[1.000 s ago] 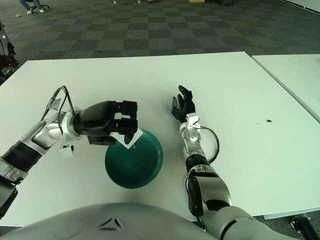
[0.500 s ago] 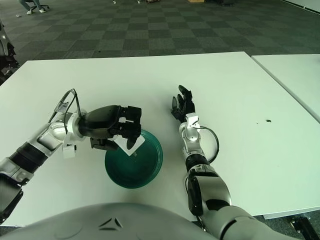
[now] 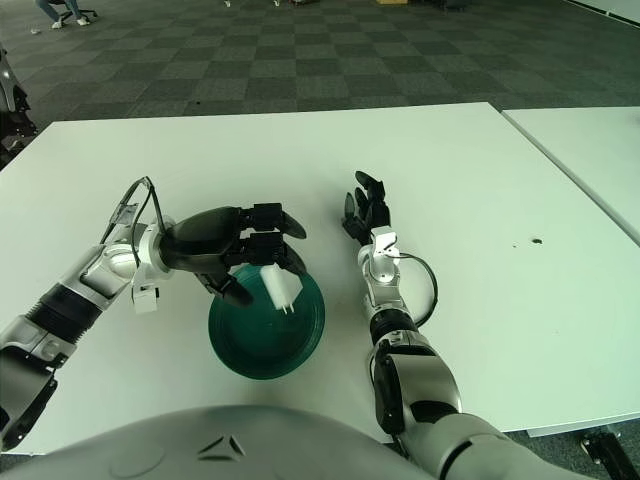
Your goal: Put the charger into the plate.
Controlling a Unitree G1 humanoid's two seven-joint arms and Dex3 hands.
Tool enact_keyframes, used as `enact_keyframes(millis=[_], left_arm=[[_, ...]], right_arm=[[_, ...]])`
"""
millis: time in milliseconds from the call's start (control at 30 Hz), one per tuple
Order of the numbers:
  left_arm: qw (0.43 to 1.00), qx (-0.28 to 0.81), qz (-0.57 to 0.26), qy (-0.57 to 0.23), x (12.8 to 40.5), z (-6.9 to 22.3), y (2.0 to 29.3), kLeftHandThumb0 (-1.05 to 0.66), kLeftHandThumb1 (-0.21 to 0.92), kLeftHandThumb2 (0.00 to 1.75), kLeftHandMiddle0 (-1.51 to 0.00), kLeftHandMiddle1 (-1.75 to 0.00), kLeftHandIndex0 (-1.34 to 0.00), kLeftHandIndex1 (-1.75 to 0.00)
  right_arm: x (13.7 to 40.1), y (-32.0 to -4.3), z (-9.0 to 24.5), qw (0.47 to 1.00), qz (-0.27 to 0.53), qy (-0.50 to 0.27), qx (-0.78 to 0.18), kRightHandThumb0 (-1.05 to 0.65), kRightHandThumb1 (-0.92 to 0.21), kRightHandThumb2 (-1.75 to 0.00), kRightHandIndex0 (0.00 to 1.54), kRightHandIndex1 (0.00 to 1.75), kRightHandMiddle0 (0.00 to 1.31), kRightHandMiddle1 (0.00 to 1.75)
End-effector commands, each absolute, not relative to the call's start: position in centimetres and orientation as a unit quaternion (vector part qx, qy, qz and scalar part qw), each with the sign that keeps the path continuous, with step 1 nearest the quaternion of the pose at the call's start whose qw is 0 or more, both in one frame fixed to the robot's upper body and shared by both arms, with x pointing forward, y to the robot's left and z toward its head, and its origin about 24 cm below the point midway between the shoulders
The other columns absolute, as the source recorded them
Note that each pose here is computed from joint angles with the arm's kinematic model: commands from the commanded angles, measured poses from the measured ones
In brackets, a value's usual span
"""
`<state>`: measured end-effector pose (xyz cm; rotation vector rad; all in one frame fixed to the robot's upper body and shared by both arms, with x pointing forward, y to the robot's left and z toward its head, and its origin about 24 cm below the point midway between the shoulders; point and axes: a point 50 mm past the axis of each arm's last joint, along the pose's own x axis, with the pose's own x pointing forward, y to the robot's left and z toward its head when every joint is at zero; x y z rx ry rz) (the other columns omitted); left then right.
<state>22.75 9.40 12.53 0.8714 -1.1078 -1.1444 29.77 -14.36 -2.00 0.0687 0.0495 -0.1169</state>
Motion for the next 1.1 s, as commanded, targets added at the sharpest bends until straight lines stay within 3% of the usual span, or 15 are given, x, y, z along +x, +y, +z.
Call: enact_keyframes(millis=[0,100,233,300,400,467,533,667,767,867,933,1000,1067], left_arm=[[0.601,0.408,-0.495,-0.477,22.9,11.8,9.8,-1.04,0.92,0.8,0.0,-0.02,0.0,-0.03],[0.593,0.42,-0.493,-0.478,22.9,11.3,9.8,-1.05,0.92,0.8,0.0,0.0,0.0,-0.01],[0.59,0.427,-0.48,-0.489,23.1,11.5,9.7,-1.05,0.92,0.8,0.0,0.0,0.0,0.0],[0.591,0.427,-0.475,-0.493,23.1,11.5,9.8,-1.05,0.92,0.8,0.0,0.0,0.0,0.0],[0.593,0.427,-0.471,-0.494,23.2,11.4,9.7,-1.05,0.92,0.8,0.0,0.0,0.0,0.0],[0.598,0.423,-0.47,-0.493,23.3,11.3,9.8,-1.05,0.92,0.8,0.0,0.0,0.0,0.0],[0.604,0.419,-0.467,-0.492,23.4,11.2,9.8,-1.05,0.92,0.8,0.0,0.0,0.0,0.0],[0.634,0.399,-0.444,-0.492,24.8,12.8,10.9,-1.05,0.92,0.81,0.0,0.0,0.0,0.0],[0.664,0.376,-0.428,-0.483,25.3,13.2,11.1,-1.05,0.92,0.79,0.0,0.0,0.0,0.0],[0.737,0.32,-0.412,-0.43,25.4,11.8,11.0,-1.05,0.92,0.76,0.0,0.0,0.0,0.0],[0.82,0.25,-0.409,-0.311,25.7,9.3,10.8,-1.05,0.92,0.76,0.0,0.0,0.0,0.0],[0.892,0.167,-0.378,-0.184,26.9,8.1,10.2,-1.05,0.92,0.77,0.0,0.0,0.0,0.0],[0.93,0.115,-0.317,-0.143,27.7,9.7,11.2,-1.05,0.92,0.82,0.0,0.0,0.0,0.0]], right_arm=[[22.9,-11.5,-9.2,0.97,-0.071,0.211,0.101,-0.61,-0.92,-0.71,0.4,0.1,0.0,1.11],[22.6,-11.4,-9.0,0.971,-0.082,0.197,0.108,-0.55,-0.92,-0.67,0.41,0.14,0.0,1.33],[22.2,-11.4,-8.6,0.976,-0.091,0.167,0.108,-0.51,-0.92,-0.63,0.42,0.17,0.0,1.48],[22.1,-11.4,-8.3,0.979,-0.093,0.15,0.1,-0.43,-0.92,-0.57,0.42,0.18,0.09,1.61],[22.1,-11.3,-7.9,0.983,-0.092,0.133,0.086,-0.38,-0.92,-0.54,0.32,0.39,0.16,1.7],[22.1,-11.3,-7.4,0.988,-0.088,0.111,0.056,-0.36,-0.92,-0.53,0.27,0.68,0.18,1.73],[22.2,-11.3,-7.1,0.991,-0.087,0.099,0.028,-0.36,-0.92,-0.52,0.25,0.82,0.18,1.74],[23.1,-11.8,-6.3,0.991,-0.088,0.081,-0.054,-0.35,-0.92,-0.51,0.22,1.16,0.19,1.74],[23.5,-12.0,-6.6,0.989,-0.082,0.107,-0.06,-0.35,-0.92,-0.51,0.2,1.27,0.2,1.75],[22.7,-13.2,-9.4,0.974,-0.062,0.216,-0.027,-0.35,-0.92,-0.51,0.15,1.1,0.2,1.75],[22.0,-13.6,-10.8,0.96,-0.056,0.276,0.002,-0.35,-0.92,-0.52,0.12,1.0,0.19,1.75],[22.5,-13.5,-10.7,0.957,-0.057,0.284,0.019,-0.35,-0.92,-0.52,0.11,0.93,0.19,1.75],[23.1,-13.7,-10.4,0.957,-0.056,0.282,0.023,-0.35,-0.92,-0.52,0.1,0.85,0.19,1.75]])
